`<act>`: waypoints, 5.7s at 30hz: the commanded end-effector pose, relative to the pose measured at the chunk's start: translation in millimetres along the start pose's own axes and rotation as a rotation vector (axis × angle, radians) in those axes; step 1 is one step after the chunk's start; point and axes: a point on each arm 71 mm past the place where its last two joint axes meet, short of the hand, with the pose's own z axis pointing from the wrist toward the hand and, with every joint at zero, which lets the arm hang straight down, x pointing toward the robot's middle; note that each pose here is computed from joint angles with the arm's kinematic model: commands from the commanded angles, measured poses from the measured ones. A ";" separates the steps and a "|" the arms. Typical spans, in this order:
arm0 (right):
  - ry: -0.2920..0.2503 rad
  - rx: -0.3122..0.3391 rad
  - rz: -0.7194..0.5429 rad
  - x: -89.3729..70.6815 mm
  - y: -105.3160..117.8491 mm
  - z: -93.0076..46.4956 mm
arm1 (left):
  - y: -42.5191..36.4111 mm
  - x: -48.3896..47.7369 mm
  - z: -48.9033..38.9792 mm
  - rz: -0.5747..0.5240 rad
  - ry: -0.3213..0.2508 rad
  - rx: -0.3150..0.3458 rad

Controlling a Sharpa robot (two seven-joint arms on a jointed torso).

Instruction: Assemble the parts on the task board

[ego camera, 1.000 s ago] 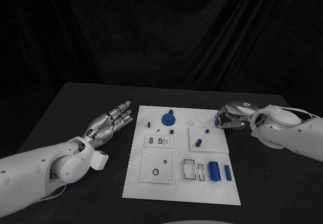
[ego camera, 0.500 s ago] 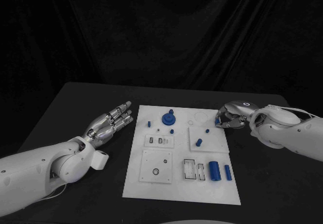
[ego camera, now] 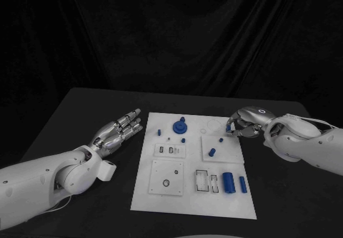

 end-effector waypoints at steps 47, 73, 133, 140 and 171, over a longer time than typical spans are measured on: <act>0.178 -0.274 0.021 54.3 165.1 49.0 | 1.5 5.4 5.0 -0.014 0.028 0.004; 0.099 -0.310 0.044 47.7 165.2 44.6 | 1.3 5.3 3.5 -0.017 0.029 0.000; 0.166 -0.278 -0.253 40.1 178.2 42.9 | 4.5 7.5 7.6 -0.024 0.047 -0.026; 0.158 -0.284 -0.249 39.9 179.6 43.7 | 4.7 7.7 7.7 -0.024 0.047 -0.028; 0.124 -0.286 -0.233 38.1 173.7 42.6 | 6.0 6.8 7.2 -0.023 0.045 -0.036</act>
